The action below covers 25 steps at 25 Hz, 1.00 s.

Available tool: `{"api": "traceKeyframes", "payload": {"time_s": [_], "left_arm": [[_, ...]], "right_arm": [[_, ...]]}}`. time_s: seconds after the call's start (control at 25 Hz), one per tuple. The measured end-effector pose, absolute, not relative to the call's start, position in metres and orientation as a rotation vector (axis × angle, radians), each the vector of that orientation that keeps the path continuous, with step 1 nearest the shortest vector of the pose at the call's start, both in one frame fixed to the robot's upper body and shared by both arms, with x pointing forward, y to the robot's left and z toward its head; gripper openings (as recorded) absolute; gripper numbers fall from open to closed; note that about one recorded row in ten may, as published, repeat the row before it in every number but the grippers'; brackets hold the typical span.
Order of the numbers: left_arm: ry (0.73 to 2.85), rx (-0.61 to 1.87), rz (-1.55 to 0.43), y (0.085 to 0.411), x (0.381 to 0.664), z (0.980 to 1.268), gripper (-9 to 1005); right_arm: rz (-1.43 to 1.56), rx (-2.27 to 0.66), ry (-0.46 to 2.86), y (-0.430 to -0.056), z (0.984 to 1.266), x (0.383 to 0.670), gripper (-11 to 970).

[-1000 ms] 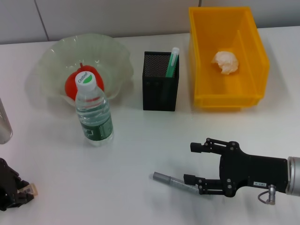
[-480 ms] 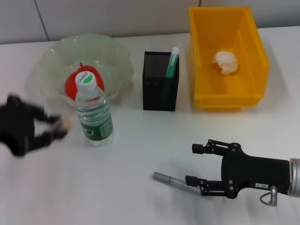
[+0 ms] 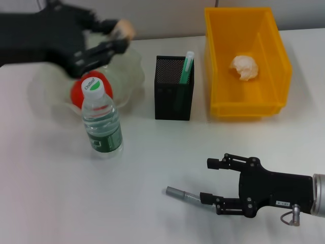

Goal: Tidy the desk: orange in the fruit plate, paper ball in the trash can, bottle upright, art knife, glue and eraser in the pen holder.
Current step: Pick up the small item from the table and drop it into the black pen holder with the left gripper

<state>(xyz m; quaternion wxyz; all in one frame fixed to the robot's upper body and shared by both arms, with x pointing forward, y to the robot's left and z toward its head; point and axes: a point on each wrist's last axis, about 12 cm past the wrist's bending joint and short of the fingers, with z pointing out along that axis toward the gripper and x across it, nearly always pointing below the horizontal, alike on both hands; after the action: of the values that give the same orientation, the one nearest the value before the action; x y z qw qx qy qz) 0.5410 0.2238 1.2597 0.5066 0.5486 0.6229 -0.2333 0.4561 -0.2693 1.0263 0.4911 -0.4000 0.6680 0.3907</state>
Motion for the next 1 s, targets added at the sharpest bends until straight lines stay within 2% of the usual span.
{"api": "traceKeyframes", "payload": {"time_s": [0.04, 0.2, 0.24, 0.44, 0.84, 1.0], "left_arm": [[1.493, 1.35, -0.52, 0.205, 0.552, 1.262, 281], [1.511, 1.378, -0.477, 0.188, 0.566, 1.264, 283], [1.541, 1.412, -0.474, 0.17, 0.582, 1.264, 284], [1.574, 1.439, -0.487, 0.147, 0.605, 1.255, 287], [1.576, 1.492, -0.446, 0.122, 0.623, 1.24, 292], [1.598, 1.556, -0.385, 0.107, 0.629, 1.225, 295]], "right_arm": [[0.952, -0.97, 1.623, -0.269, 1.026, 0.456, 788], [0.963, -0.97, 1.628, -0.268, 1.025, 0.456, 788], [0.967, -0.969, 1.63, -0.268, 1.025, 0.456, 789], [0.972, -0.961, 1.638, -0.268, 1.024, 0.455, 789], [0.982, -0.967, 1.632, -0.264, 1.025, 0.458, 788], [0.984, -0.969, 1.631, -0.263, 1.025, 0.458, 788]]}}
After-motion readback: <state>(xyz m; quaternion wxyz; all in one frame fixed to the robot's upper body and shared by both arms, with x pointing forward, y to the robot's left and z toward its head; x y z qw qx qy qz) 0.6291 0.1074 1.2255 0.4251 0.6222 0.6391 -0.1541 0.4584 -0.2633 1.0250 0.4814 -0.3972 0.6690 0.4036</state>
